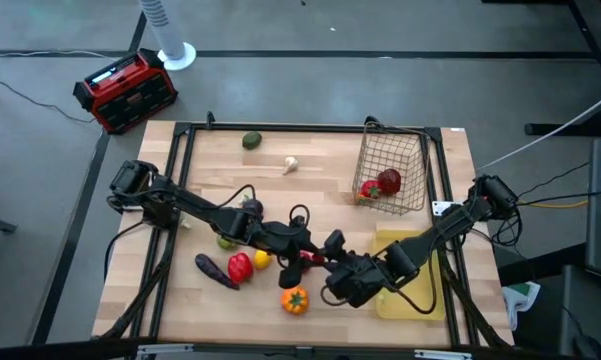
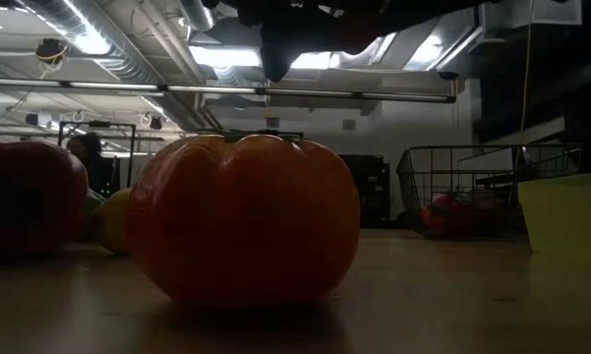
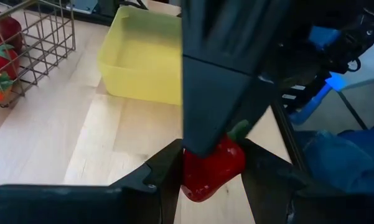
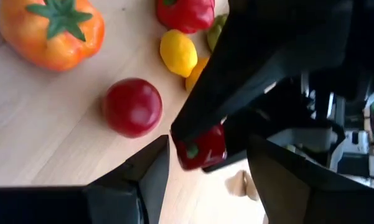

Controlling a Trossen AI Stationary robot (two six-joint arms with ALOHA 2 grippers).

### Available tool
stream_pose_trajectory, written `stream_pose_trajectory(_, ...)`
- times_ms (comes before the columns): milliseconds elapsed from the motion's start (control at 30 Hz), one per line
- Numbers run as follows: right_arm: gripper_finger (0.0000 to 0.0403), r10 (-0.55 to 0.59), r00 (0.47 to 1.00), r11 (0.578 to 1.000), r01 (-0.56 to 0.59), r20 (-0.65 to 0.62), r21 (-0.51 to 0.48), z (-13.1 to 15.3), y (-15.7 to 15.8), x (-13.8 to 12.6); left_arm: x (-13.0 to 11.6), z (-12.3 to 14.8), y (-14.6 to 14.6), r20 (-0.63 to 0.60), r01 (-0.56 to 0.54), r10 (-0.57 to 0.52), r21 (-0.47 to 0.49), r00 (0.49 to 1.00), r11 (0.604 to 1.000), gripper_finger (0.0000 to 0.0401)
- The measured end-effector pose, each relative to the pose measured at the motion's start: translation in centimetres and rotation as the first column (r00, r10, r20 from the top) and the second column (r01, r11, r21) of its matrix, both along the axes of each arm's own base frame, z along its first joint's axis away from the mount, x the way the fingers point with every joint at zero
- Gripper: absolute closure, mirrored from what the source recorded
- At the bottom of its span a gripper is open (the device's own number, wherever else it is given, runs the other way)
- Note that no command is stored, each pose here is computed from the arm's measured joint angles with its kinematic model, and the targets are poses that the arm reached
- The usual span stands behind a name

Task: Sort produce into baskets
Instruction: Put the red chili pepper into the yellow bin

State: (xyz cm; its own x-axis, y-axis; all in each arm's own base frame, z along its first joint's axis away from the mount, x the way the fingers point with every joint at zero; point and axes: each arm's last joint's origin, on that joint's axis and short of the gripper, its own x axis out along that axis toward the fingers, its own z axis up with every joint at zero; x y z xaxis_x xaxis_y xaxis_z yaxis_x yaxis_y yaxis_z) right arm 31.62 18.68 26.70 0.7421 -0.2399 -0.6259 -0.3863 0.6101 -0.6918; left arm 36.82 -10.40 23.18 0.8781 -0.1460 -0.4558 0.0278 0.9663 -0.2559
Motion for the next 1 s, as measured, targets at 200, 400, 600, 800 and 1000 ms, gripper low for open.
stream_pose_trajectory(200, 0.0191, 0.021, 1.0, 1.0, -0.021, 0.006, -0.011, 0.1, 0.08, 0.11, 0.05, 0.04, 0.09, 0.004, -0.006, 0.006, -0.007, 1.0, 1.0, 0.0255)
stream_pose_trajectory(400, 0.0195, 0.028, 1.0, 1.0, -0.028, -0.002, 0.0, 0.06, 0.1, 0.08, 0.17, 0.34, -0.02, 0.037, -0.003, 0.003, -0.015, 0.999, 1.0, 0.0255)
stream_pose_trajectory(600, 0.0245, 0.039, 0.999, 0.999, -0.039, -0.008, 0.013, 0.04, 0.15, 0.08, 0.21, 0.42, -0.03, 0.047, -0.002, 0.002, -0.015, 0.999, 1.0, 0.0255)
stream_pose_trajectory(800, 0.0297, 0.04, 0.999, 0.999, -0.04, -0.008, 0.014, 0.04, 0.16, 0.08, 0.2, 0.39, -0.03, 0.043, -0.004, 0.005, -0.022, 0.999, 1.0, 0.0255)
stream_pose_trajectory(1000, 0.0301, 0.039, 0.999, 0.999, -0.039, -0.003, 0.018, 0.07, 0.18, 0.12, 0.19, 0.4, -0.13, 0.042, 0.042, -0.041, -0.027, 0.998, 0.999, 0.0255)
